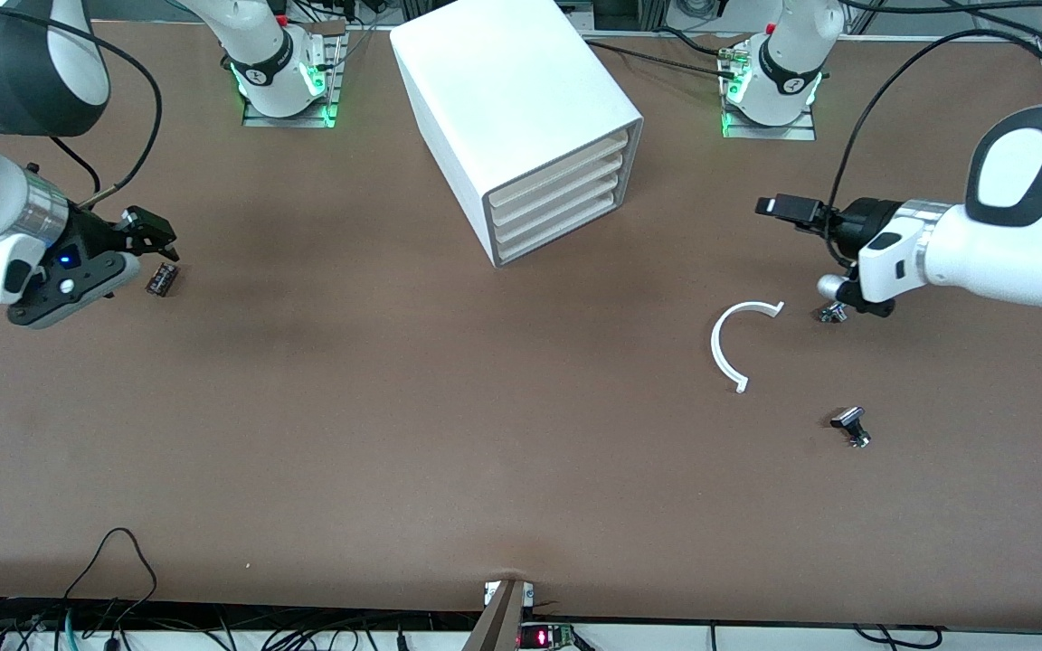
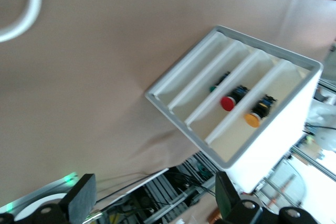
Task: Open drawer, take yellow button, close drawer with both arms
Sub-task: 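Reach the left gripper to the cabinet drawer while the right gripper moves aside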
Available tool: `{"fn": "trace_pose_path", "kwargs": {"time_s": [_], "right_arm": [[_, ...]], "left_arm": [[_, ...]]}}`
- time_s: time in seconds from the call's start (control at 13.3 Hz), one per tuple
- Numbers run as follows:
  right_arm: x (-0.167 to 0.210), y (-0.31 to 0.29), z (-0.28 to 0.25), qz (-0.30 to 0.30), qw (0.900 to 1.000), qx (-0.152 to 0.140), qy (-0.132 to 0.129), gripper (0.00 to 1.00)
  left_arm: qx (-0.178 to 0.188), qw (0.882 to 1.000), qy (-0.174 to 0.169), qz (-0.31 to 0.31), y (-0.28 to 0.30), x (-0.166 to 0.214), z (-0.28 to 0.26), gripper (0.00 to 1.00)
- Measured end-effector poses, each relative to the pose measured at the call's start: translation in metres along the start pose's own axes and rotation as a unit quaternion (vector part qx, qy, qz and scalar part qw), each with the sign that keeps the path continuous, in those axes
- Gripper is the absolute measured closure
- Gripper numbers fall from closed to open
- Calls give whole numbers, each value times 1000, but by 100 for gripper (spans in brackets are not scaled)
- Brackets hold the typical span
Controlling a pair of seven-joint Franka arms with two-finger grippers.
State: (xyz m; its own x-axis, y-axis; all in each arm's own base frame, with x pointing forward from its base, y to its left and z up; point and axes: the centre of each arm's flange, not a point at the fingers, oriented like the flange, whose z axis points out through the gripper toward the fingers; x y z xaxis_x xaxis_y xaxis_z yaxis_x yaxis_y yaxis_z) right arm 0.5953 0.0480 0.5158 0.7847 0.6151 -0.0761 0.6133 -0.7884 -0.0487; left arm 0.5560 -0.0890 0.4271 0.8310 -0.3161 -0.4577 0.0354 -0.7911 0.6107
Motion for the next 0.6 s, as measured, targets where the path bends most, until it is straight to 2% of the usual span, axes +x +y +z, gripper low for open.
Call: {"fn": "trace_pose_path", "kwargs": {"time_s": [0.3,0.45,0.6], "right_arm": [[5,14,16,-149,989,-5,3,0],[6,20,21,-190,982,-8,4,0],[6,23,21,-215,977,-9,5,0]], "left_arm": [[-65,996,-47,49,9,17,62,0],[-89,993,-50,67,1,30,100,0],[-103,986,-55,118,-5,39,148,0]]}}
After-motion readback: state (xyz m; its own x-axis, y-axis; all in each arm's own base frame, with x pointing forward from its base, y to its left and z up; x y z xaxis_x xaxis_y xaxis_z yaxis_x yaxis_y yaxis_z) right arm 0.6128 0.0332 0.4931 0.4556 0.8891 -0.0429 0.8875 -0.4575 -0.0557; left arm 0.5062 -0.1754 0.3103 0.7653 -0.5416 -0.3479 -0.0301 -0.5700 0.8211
